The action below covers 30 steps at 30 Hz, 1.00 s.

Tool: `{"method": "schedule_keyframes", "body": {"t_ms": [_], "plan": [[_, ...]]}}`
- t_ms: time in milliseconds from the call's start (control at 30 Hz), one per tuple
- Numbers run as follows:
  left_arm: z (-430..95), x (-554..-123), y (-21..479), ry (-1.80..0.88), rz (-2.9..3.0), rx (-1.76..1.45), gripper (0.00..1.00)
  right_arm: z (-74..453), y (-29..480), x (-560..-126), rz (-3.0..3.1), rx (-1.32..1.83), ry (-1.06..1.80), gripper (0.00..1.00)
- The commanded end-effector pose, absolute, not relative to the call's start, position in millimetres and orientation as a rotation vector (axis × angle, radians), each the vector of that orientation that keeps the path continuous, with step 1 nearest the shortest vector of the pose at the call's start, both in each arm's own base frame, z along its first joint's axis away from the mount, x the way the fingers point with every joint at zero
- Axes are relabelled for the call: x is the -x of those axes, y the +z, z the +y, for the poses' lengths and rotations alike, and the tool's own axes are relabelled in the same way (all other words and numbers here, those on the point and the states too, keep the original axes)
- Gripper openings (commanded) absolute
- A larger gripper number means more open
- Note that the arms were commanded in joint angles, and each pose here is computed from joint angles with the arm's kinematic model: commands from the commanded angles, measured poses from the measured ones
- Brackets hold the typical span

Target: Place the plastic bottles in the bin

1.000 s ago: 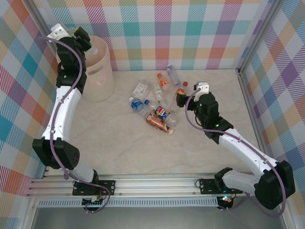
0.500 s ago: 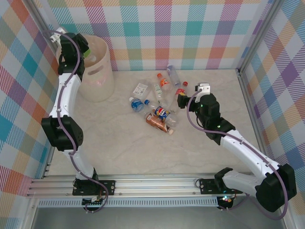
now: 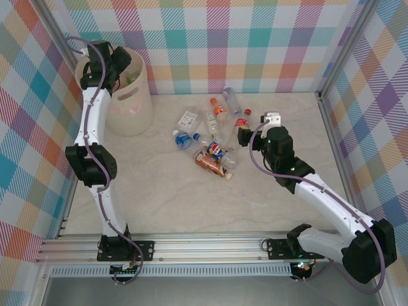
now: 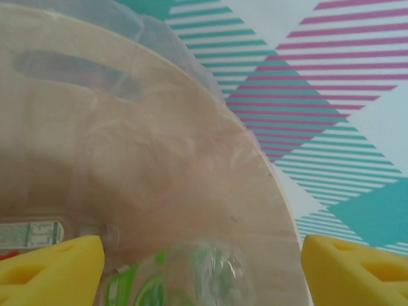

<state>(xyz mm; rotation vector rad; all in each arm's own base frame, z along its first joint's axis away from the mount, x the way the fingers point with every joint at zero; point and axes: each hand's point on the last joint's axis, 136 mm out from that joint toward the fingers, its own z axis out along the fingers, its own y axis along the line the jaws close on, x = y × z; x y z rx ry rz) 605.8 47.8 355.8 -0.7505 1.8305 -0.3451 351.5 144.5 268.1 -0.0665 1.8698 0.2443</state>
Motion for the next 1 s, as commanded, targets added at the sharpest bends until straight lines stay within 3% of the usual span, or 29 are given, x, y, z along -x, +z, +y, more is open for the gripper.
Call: {"method": "schedule_keyframes", "body": {"t_ms": [0,633,967], "plan": [[41.9,-599.7,368.3,-0.431,1.844,0.73,0.83,142.3,280.1,-355.8,1.846,0.045,0.241,1.0],[3.6,-569.3,410.2,-0.47,1.859,0.569,1.0,148.8,261.1,-359.2,1.908,0.046,0.264,1.0],[-61.4,-543.7,433.7,-0.424,1.865,0.323,1.0,157.8,231.9,-358.4,2.01,-0.008,0.342,1.0]]}}
